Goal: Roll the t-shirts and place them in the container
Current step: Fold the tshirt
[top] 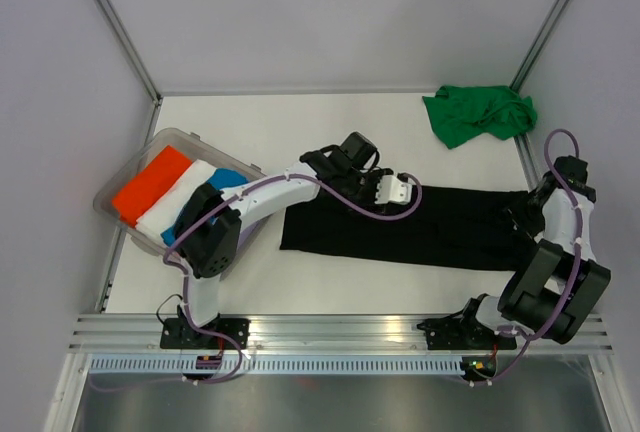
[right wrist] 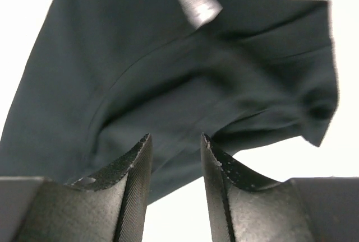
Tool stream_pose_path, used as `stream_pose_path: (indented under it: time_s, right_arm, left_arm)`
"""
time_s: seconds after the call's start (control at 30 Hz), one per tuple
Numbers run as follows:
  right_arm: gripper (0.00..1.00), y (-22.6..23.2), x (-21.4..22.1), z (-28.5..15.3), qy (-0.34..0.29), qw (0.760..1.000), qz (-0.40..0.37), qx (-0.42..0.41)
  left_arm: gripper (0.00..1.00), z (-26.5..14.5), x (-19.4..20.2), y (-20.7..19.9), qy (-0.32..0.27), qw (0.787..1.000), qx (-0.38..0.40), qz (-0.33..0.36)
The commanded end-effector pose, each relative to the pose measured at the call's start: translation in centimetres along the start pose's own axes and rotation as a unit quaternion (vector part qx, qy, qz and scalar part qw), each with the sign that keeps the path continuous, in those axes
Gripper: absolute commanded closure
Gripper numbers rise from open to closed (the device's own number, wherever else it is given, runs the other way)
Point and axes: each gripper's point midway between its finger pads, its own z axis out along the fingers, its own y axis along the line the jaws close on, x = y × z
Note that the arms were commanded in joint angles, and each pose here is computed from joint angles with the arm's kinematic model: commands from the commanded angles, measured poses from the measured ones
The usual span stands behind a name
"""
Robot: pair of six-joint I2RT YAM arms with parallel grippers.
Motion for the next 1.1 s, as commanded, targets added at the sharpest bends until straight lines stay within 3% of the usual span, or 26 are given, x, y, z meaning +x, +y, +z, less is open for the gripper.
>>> stream_pose_path:
  time_s: [0.0,0.1,0.27,0.53,1.07]
  right_arm:
    - [0.53,-2.2,-4.5,0.4,-0.099,0.993,0.058,0.035]
    - [0.51,-3.6,-4.7,1.4,-0.117,0.989,0.066,0.067]
    - [0.52,-2.6,-1.7,3.9,-0.069,0.996,0.059,0.017]
    - [0.52,-3.1,-2.0,4.9,-0.070,0.996,0.043,0.032]
    - [0.52,-4.0,-1.1,4.4,-0.078,0.995,0.043,0.042]
  left_arm:
    - [0.38,1.6,-7.7,-0.3,-0.132,0.990,-0.008,0.044]
    - [0.37,5.1,-9.3,-2.3,-0.136,0.988,-0.010,0.078]
    - [0.37,9.4,-11.3,-4.8,-0.149,0.979,-0.014,0.138]
    - [0.35,14.7,-13.1,-2.9,-0.118,0.987,-0.040,0.106]
    - [0.41,15.5,-14.1,-4.9,-0.108,0.973,-0.043,0.199]
